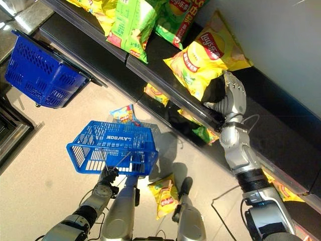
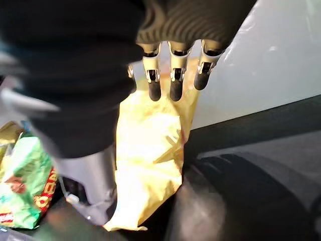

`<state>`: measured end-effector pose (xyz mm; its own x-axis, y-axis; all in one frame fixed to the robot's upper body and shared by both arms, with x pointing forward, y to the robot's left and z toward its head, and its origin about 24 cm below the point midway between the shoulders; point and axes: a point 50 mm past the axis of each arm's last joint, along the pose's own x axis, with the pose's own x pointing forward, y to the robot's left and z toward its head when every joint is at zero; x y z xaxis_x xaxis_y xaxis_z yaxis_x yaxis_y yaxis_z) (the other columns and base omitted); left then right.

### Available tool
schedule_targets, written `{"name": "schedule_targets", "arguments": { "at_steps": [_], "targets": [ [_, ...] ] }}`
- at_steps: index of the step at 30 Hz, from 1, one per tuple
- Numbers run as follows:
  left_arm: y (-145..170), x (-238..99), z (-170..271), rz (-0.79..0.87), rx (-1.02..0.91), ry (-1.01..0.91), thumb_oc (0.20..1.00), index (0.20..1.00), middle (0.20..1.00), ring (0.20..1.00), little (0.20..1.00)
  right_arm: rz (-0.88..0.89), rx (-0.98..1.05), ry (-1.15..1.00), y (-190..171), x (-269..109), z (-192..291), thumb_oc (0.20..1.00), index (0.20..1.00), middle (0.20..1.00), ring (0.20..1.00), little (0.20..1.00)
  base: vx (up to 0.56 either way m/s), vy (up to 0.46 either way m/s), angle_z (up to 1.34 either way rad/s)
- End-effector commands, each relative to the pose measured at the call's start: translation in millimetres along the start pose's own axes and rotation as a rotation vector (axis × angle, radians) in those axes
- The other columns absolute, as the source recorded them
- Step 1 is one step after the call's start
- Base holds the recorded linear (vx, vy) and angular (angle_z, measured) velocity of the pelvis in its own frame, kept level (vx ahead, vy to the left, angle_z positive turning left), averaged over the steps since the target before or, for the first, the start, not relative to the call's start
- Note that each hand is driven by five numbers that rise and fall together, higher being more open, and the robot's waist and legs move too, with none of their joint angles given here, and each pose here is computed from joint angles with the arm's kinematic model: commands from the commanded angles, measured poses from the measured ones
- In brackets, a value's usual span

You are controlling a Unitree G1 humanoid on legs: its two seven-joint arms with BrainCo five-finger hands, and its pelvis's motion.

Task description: Pick up the snacks into the basket

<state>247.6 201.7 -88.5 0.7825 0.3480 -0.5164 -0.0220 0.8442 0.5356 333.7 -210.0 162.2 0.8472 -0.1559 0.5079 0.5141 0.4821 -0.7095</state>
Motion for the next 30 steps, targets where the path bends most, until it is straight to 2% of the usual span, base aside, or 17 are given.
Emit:
{"name": "schedule_targets", "arguments": {
  "at_steps": [1,7,14,19,24,30],
  "targets": [
    [-23.3,-18.7,-42.4,-0.059,0.126,0.142,0.2,0.2,0.2,0.2,0.2,-0.224,-0.059,-0.117,-41.2,19.1,17.9,1.0,1.0,1.0,1.0,1.0,0.0,0.0,0.0],
    [-21.4,-18.3,-42.7,-0.059,0.152,0.127,0.2,0.2,0.2,0.2,0.2,-0.277,-0.186,-0.152,-51.3,32.2,20.1,1.0,1.0,1.0,1.0,1.0,0.0,0.0,0.0],
    [-12.7,-15.4,-44.2,-0.039,0.168,0.125,0.2,0.2,0.2,0.2,0.2,-0.364,-0.307,-0.179,-81.8,70.5,35.5,1.0,1.0,1.0,1.0,1.0,0.0,0.0,0.0],
    [-8.0,-14.1,-46.3,-0.032,0.166,0.134,0.2,0.2,0.2,0.2,0.2,-0.349,-0.38,-0.178,-90.6,87.6,40.2,1.0,1.0,1.0,1.0,1.0,0.0,0.0,0.0],
    [-0.1,-12.7,-50.8,-0.018,0.171,0.147,0.2,0.2,0.2,0.2,0.2,-0.257,-0.537,-0.156,-94.8,105.2,34.5,1.0,1.0,1.0,1.0,1.0,0.0,-0.002,0.01],
    [1.7,-9.5,-44.7,-0.016,0.166,0.132,0.2,0.2,0.2,0.2,0.2,-0.168,-0.597,-0.112,-94.0,119.3,29.4,1.0,1.0,1.0,1.0,1.0,0.01,0.002,0.01]
  ]
}}
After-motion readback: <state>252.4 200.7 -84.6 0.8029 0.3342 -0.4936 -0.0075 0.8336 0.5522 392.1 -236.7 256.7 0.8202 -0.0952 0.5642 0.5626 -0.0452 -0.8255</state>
